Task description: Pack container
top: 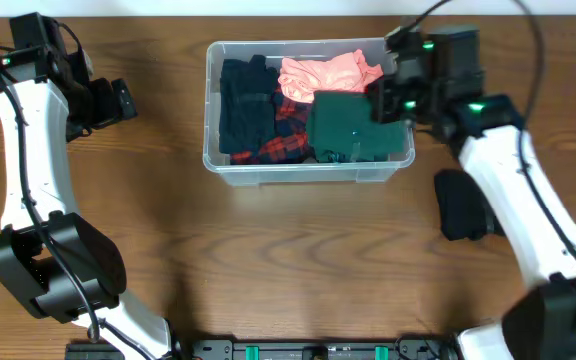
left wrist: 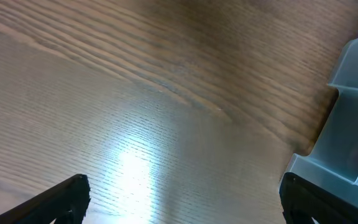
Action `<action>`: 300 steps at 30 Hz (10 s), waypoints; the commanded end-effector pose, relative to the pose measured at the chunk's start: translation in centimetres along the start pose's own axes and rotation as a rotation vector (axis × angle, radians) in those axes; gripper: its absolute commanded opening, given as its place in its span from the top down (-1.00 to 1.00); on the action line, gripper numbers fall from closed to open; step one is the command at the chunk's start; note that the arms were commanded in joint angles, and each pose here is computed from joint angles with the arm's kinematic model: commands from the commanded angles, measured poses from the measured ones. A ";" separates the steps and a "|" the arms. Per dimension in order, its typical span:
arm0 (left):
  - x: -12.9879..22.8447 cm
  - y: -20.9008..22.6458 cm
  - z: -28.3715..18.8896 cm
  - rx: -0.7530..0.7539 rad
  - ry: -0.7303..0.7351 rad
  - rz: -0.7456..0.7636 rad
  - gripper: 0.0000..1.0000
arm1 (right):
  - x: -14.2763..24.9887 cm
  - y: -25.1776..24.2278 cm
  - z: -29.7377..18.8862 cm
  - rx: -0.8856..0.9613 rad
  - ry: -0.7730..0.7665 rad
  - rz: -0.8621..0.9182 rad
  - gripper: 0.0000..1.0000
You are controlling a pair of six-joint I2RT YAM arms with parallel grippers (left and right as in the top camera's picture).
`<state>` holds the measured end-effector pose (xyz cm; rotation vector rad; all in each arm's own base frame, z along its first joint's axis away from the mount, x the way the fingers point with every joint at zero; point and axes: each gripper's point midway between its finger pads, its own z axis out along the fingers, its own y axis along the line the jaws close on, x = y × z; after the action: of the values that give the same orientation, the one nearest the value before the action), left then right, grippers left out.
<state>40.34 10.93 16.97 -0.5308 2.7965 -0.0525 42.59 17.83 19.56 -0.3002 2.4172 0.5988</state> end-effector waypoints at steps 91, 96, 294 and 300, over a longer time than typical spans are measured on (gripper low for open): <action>0.2 0.1 0.1 -0.002 0.005 0.000 -0.96 | 23.6 -24.3 -8.8 0.488 -0.060 1.044 0.98; 0.2 0.1 0.1 -0.002 0.005 0.000 -0.96 | 18.3 -22.5 -10.4 0.349 -0.110 0.945 0.98; 0.2 0.1 0.1 -0.002 0.005 0.000 -0.96 | -6.6 8.5 -5.8 0.107 -0.131 -0.317 -0.99; 0.2 0.1 0.1 -0.002 0.005 0.000 -0.96 | -7.6 8.9 -12.3 0.164 -0.238 -0.321 -0.99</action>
<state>40.34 10.93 16.97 -0.5302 2.7966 -0.0525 39.34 21.53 34.76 -0.5487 2.1299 0.3281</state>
